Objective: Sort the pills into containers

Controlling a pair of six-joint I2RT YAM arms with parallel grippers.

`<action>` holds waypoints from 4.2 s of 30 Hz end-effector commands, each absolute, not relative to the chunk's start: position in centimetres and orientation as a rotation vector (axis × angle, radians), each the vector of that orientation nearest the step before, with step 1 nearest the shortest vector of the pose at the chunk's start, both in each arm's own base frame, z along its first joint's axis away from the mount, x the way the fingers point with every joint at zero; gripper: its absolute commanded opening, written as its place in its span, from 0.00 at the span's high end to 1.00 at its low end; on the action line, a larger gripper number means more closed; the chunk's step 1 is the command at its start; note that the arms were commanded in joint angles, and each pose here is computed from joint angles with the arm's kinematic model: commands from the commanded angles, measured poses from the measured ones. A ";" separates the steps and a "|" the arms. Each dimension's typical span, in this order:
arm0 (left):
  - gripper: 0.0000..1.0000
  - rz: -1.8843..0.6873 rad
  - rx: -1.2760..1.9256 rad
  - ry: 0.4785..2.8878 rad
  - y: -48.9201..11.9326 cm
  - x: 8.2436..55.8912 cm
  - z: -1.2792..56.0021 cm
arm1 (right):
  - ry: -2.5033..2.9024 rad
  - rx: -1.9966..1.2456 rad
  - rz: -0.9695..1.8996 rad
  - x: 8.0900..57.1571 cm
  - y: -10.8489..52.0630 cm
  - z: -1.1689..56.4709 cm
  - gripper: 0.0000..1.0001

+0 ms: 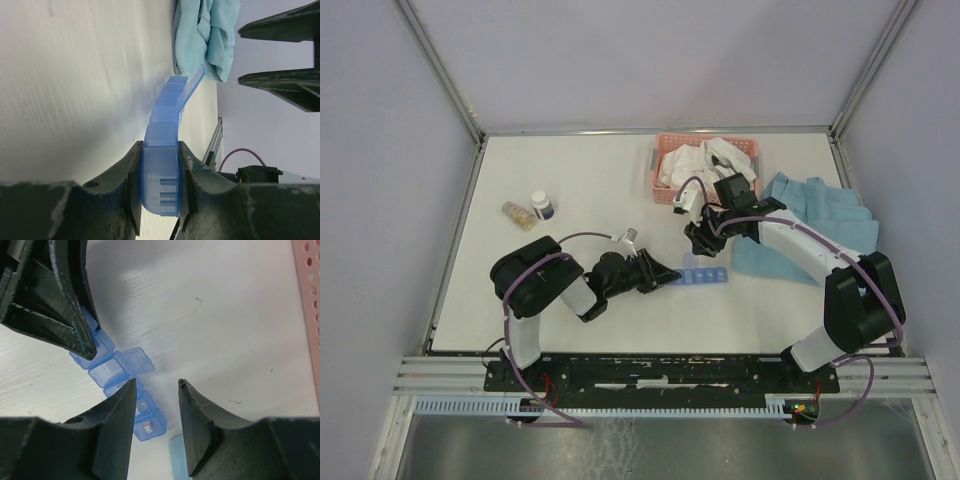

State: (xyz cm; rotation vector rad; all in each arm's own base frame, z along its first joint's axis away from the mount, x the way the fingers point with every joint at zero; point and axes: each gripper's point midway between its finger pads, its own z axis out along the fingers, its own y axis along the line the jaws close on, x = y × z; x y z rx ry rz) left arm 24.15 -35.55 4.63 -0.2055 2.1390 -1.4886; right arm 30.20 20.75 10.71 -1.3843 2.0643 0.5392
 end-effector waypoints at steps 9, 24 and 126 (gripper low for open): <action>0.43 -1.251 -0.183 2.193 -33.8 25.5 2.4 | 1.993 -1.421 0.606 29.6 21.2 13.3 0.52; 0.34 -0.931 -0.047 2.109 -28.4 25.8 6.1 | 2.108 -1.364 0.837 28.7 22.9 11.4 0.69; 0.26 0.362 -0.450 2.204 1.7 47.8 11.6 | 2.017 -1.495 0.963 26.0 23.0 15.0 0.75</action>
